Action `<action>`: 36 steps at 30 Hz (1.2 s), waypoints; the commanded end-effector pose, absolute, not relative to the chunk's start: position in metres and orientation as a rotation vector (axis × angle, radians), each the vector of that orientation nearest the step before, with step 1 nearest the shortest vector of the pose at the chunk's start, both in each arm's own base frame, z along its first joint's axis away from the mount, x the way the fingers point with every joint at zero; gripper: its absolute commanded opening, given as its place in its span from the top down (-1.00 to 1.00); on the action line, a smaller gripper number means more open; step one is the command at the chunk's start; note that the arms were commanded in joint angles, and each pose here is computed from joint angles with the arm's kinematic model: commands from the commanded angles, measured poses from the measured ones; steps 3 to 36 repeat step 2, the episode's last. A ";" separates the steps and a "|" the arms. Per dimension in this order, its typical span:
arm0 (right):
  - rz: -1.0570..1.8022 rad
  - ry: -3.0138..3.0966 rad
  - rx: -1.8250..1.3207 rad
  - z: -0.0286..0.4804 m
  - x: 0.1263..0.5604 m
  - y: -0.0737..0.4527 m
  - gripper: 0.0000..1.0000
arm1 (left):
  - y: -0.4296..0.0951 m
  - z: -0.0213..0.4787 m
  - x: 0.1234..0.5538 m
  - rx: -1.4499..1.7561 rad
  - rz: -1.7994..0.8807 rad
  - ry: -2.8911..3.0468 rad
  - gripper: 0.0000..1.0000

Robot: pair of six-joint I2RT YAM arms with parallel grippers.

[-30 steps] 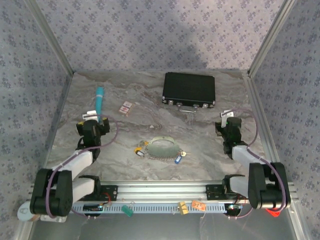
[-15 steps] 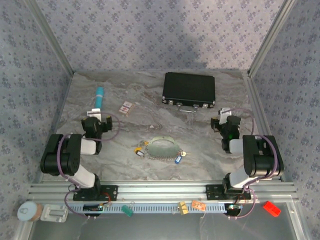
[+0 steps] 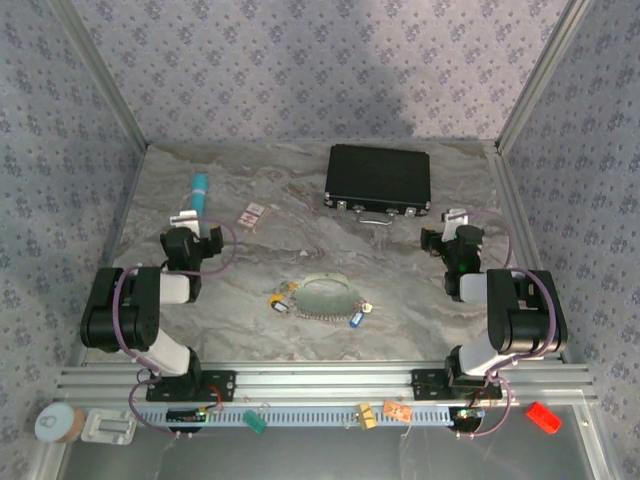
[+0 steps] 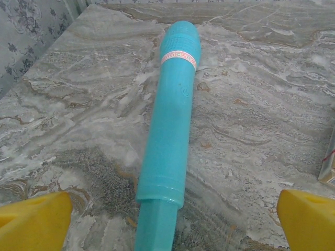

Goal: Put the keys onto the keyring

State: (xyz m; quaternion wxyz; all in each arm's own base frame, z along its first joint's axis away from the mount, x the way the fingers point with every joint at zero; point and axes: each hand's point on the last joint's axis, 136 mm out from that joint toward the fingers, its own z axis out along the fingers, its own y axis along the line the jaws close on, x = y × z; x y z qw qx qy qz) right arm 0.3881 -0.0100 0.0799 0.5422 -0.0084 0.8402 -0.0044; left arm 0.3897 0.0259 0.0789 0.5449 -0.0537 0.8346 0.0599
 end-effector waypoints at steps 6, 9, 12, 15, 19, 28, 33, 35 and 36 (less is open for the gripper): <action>-0.042 1.987 -0.003 0.083 0.391 -0.014 -0.98 | 0.017 0.089 0.398 -0.092 0.080 1.959 -0.99; -0.042 1.987 -0.003 0.083 0.391 -0.014 -0.98 | 0.017 0.089 0.398 -0.092 0.080 1.959 -0.99; -0.042 1.987 -0.003 0.083 0.391 -0.014 -0.98 | 0.017 0.089 0.398 -0.092 0.080 1.959 -0.99; -0.042 1.987 -0.003 0.083 0.391 -0.014 -0.98 | 0.017 0.089 0.398 -0.092 0.080 1.959 -0.99; -0.042 1.987 -0.003 0.083 0.391 -0.014 -0.98 | 0.017 0.089 0.398 -0.092 0.080 1.959 -0.99; -0.042 1.987 -0.003 0.083 0.391 -0.014 -0.98 | 0.017 0.089 0.398 -0.092 0.080 1.959 -0.99; -0.042 1.987 -0.003 0.083 0.391 -0.014 -0.98 | 0.017 0.089 0.398 -0.092 0.080 1.959 -0.99; -0.042 1.987 -0.003 0.083 0.391 -0.014 -0.98 | 0.017 0.089 0.398 -0.092 0.080 1.959 -0.99; -0.042 1.987 -0.003 0.083 0.391 -0.014 -0.98 | 0.017 0.089 0.398 -0.092 0.080 1.959 -0.99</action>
